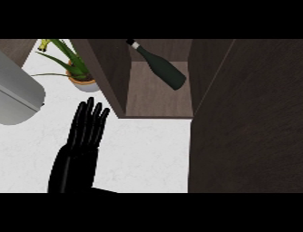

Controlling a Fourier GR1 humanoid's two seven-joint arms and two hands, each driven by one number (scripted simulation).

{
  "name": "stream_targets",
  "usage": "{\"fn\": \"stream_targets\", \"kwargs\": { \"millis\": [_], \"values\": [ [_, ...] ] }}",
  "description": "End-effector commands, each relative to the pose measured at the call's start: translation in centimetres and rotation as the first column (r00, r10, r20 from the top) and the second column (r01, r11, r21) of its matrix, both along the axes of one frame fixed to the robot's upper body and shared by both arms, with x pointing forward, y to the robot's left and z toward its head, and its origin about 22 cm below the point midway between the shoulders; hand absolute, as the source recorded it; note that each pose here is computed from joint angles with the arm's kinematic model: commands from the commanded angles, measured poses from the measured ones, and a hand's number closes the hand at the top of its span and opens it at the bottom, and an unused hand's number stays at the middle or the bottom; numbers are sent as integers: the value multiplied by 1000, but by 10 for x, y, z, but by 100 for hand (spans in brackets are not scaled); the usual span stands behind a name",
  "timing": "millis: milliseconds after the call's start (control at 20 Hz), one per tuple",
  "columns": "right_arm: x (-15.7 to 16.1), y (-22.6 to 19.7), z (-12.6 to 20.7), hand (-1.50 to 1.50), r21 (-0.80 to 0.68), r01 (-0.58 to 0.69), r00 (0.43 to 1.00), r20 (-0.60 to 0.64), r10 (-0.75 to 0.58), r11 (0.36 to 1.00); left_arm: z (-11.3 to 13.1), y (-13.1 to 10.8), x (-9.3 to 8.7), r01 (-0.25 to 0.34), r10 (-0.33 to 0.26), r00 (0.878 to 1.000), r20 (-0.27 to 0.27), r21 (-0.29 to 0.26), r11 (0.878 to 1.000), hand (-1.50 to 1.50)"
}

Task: Pick up the wine, place it into the cabinet and close the cabinet

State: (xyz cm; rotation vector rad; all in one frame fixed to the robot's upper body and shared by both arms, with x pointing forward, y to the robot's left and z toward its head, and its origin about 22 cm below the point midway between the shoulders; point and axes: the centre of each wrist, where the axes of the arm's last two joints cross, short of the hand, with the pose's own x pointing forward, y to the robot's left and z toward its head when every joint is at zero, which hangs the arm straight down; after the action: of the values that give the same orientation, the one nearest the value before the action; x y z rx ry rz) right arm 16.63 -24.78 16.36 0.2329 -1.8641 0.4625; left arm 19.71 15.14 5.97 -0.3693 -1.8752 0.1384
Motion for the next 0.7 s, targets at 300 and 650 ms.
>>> {"fn": "stream_targets", "kwargs": {
  "millis": [300, 650],
  "values": [
    [-12, 24, -7, 150, -123, -296, 952, -121, 282, 947, 37, 59, -50, -114, 114, 993, 6, 37, 993, -150],
    [-34, 48, 11, 150, -23, -397, 908, -155, 389, 917, 34, 104, -81, -163, 161, 986, 35, 35, 986, -150]
  ]
}}
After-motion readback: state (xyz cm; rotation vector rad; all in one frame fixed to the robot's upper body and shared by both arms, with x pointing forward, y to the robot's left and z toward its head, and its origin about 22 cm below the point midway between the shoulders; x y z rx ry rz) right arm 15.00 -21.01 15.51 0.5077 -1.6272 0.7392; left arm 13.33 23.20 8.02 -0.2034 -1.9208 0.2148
